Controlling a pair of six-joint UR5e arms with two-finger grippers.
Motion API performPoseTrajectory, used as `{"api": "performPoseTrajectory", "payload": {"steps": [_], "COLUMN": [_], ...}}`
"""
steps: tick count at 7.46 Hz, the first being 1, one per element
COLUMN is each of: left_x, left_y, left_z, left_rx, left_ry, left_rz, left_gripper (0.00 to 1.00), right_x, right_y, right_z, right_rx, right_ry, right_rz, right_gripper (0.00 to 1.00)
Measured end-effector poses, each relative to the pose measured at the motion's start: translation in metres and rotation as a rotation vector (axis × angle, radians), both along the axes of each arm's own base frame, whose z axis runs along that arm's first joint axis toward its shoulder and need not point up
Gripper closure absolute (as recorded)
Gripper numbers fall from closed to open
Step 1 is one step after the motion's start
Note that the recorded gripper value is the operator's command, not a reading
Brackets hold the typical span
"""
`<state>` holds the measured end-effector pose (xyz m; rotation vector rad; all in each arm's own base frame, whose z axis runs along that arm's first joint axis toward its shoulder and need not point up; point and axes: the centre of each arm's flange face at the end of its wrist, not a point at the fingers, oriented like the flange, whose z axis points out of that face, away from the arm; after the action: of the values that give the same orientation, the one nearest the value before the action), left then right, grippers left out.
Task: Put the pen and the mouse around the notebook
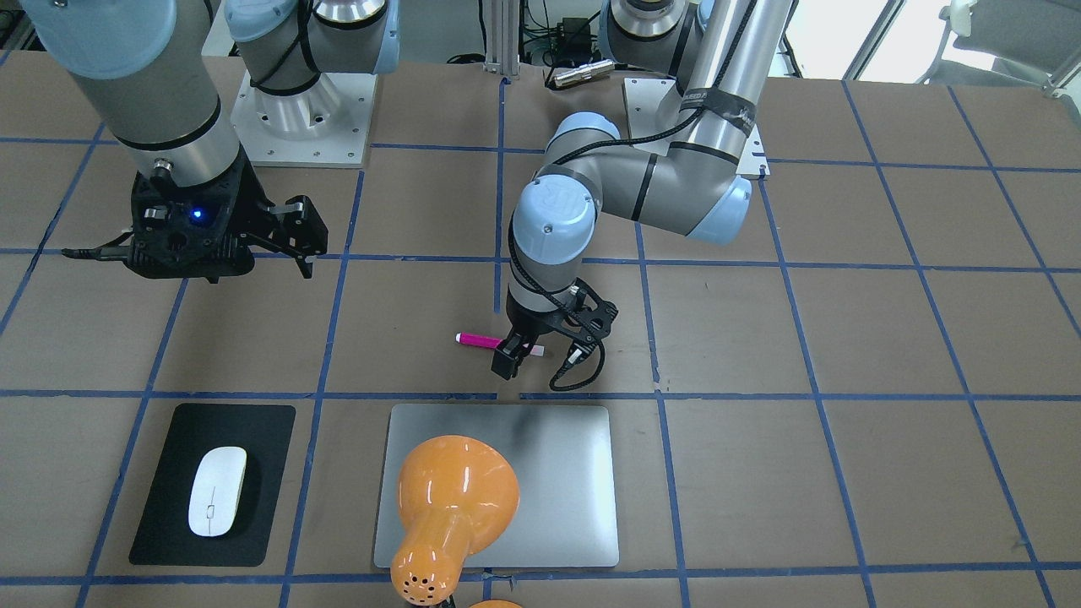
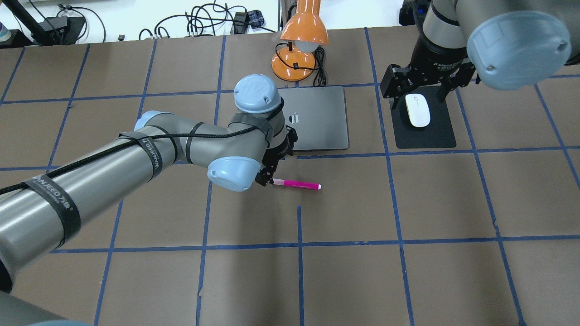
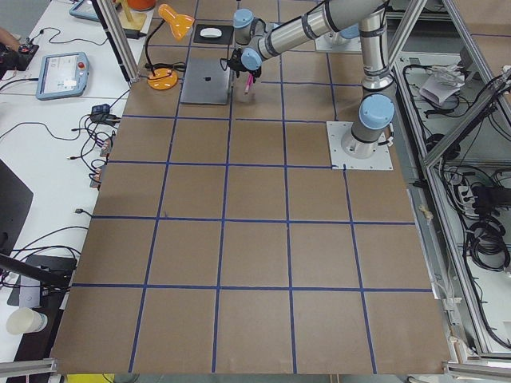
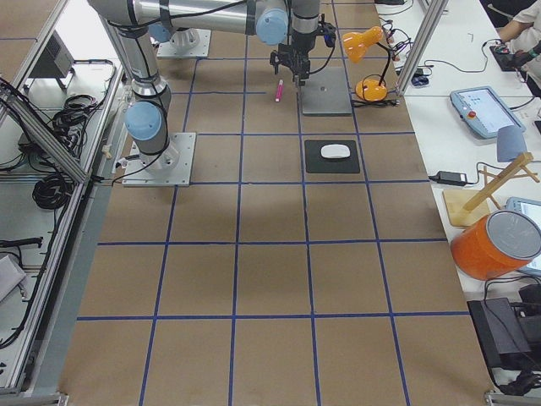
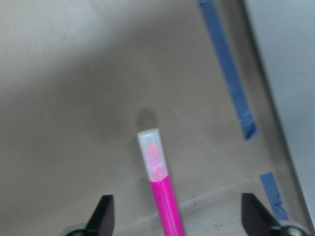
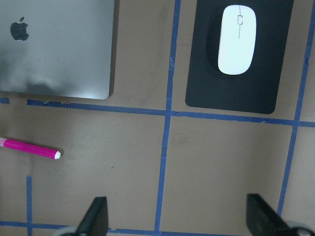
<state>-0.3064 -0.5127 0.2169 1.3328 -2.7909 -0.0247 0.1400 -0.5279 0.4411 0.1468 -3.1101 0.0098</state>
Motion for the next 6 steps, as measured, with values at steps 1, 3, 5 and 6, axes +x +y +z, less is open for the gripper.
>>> {"api": "performPoseTrajectory", "payload": {"steps": [1, 3, 5, 6], "left_x": [0.026, 0.073, 0.111, 0.137], "left_y": [-0.013, -0.029, -0.036, -0.038], "left_z": [0.014, 0.045, 0.080, 0.098], "left_rx": [-0.030, -0.096, -0.126, -0.101], "left_ry": [0.001, -0.010, -0.032, -0.034], "left_rz": [-0.133, -0.411, -0.670, -0.723], "left_gripper": [0.00, 0.00, 0.00, 0.00], "right_x": [0.000, 0.000, 0.000, 0.000], "right_y": [0.000, 0.000, 0.000, 0.000], "right_z": [0.000, 0.001, 0.002, 0.002], "right_rx": [-0.001, -0.002, -0.004, -0.004], "right_ry": [-0.003, -0.011, -0.012, -0.012], "right_rz": [-0.001, -0.002, -0.002, -0.002], "right_gripper": [0.00, 0.00, 0.00, 0.00]}}
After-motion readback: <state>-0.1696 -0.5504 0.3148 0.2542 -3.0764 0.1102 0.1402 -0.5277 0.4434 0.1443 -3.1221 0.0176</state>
